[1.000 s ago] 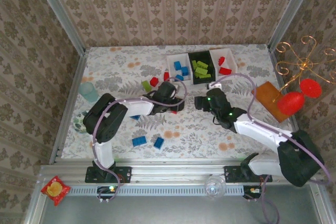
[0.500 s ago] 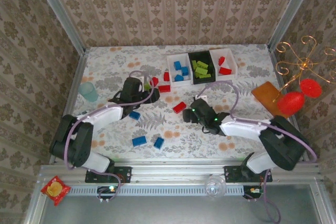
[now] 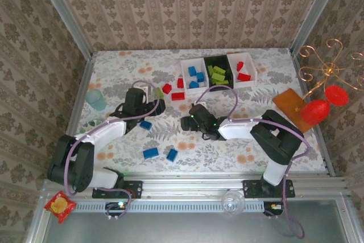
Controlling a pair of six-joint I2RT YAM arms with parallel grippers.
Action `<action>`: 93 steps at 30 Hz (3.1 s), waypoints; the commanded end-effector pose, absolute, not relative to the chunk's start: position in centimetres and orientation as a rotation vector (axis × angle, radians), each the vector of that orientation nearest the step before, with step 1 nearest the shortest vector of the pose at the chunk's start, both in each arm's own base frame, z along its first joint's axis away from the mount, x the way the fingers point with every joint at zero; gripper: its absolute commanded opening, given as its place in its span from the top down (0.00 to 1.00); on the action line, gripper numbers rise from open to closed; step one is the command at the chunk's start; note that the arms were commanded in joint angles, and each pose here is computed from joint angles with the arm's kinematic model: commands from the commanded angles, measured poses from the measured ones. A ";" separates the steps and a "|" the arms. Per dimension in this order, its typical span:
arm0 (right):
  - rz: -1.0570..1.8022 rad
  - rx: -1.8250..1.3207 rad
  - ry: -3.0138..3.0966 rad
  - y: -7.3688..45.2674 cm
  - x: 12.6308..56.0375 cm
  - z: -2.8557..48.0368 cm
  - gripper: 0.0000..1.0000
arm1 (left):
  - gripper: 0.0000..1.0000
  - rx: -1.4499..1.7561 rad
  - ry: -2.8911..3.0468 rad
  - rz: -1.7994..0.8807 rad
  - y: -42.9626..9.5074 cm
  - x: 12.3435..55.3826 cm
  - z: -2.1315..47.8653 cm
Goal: Sort the legos into containers by color
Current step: Pick up the lego from the center of the table, then place the lego in the container, then pick up the lego from the middle-left of the table.
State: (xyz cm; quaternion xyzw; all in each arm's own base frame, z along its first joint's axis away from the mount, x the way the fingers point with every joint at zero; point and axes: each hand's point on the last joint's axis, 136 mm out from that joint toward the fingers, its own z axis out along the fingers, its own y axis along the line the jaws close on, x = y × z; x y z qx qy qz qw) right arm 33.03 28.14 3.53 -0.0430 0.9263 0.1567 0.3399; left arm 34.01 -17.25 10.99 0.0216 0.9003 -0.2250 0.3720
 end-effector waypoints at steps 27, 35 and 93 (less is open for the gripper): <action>0.157 -0.061 2.252 21.7 39.4 11.4 0.70 | 0.24 0.049 2.265 -0.620 -16.4 34.0 11.7; 0.051 0.250 2.080 9.3 45.4 18.2 0.69 | 0.24 0.064 2.240 -0.673 -17.2 34.0 12.4; 0.433 -0.308 2.305 25.6 37.9 11.5 0.25 | 0.23 0.250 2.735 -0.140 -12.6 29.2 3.3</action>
